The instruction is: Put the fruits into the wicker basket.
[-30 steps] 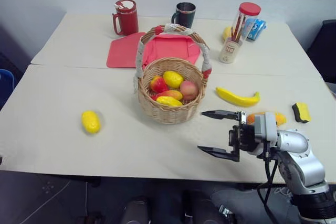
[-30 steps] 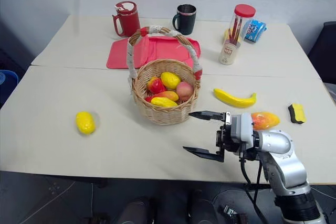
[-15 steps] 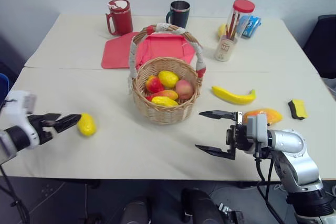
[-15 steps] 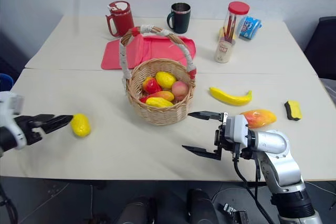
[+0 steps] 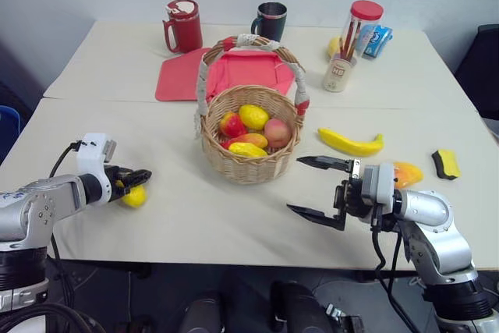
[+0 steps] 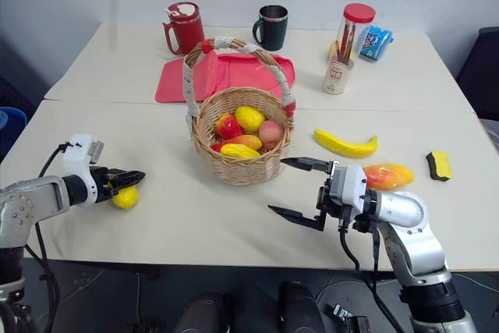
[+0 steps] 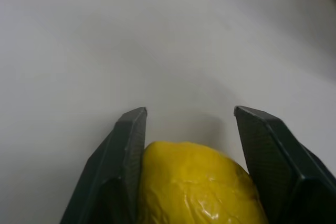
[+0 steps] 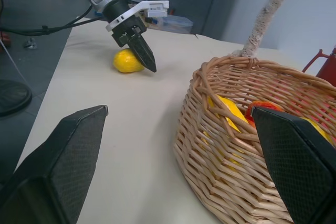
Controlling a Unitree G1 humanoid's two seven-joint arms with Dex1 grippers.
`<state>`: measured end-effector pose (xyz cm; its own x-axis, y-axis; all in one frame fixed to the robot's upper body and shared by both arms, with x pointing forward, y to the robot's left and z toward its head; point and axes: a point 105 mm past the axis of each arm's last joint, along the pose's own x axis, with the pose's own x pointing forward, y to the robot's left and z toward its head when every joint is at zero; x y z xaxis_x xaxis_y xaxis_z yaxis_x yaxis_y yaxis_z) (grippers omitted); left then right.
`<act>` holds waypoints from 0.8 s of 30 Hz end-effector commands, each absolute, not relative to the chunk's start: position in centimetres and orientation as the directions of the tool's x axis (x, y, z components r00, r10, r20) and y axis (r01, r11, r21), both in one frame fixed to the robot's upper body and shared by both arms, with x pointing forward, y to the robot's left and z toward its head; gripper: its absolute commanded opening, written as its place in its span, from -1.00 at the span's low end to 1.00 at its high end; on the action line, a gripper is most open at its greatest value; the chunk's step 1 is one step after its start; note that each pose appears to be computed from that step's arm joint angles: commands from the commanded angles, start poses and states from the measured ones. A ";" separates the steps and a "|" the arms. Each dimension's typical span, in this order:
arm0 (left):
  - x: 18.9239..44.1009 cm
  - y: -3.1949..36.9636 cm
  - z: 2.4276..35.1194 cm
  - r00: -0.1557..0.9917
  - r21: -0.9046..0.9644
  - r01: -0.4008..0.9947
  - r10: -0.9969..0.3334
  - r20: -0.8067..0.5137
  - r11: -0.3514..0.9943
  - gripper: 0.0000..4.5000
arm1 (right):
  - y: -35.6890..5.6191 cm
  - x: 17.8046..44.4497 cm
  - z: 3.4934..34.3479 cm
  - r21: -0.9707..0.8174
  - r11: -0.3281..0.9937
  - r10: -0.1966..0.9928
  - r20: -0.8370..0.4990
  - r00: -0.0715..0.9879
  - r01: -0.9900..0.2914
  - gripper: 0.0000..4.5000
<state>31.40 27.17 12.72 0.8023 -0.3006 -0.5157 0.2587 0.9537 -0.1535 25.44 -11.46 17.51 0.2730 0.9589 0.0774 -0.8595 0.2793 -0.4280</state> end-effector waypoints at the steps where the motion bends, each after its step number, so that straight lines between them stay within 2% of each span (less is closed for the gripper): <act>1: 30.8 26.5 13.5 0.790 -0.127 0.349 -0.364 -0.494 0.929 -0.11 | -11.5 25.3 18.6 -0.463 0.295 0.955 0.103 0.280 -0.836 1.00; 4: 30.8 26.9 14.8 0.815 -0.098 0.378 -0.381 -0.436 0.921 -0.26 | -11.8 25.6 18.6 -0.465 0.316 0.947 0.105 0.303 -0.827 1.00; 6: 30.8 25.0 18.0 0.812 -0.071 0.525 -0.524 -0.255 0.848 -0.29 | -12.1 25.6 18.5 -0.463 0.328 0.943 0.103 0.318 -0.823 1.00; 8: 29.7 22.9 20.9 0.737 -0.012 0.671 -0.668 -0.103 0.742 -0.29 | -12.4 25.6 18.5 -0.460 0.346 0.936 0.103 0.338 -0.818 1.00; 12: 27.8 19.8 24.1 0.551 0.108 0.831 -0.834 -0.022 0.546 -0.29 | -14.0 25.8 18.8 -0.466 0.426 0.898 0.111 0.426 -0.776 1.00; 15: 29.9 16.5 27.4 0.516 0.223 0.823 -0.852 0.095 0.523 -0.29 | -17.3 27.0 20.7 -0.394 0.660 0.746 0.242 0.620 -0.640 1.00; 17: 32.0 13.9 28.3 0.521 0.228 0.813 -0.844 0.125 0.535 -0.29 | -18.5 27.0 20.9 -0.363 0.739 0.667 0.274 0.693 -0.568 1.00; 20: 34.6 11.6 28.1 0.550 0.220 0.797 -0.826 0.119 0.563 -0.29 | -19.1 26.5 20.6 -0.337 0.787 0.608 0.283 0.742 -0.517 1.00; 24: 37.3 8.2 25.7 0.575 0.254 0.781 -0.815 0.064 0.571 -0.29 | -18.9 25.9 20.3 -0.326 0.804 0.585 0.289 0.758 -0.497 1.00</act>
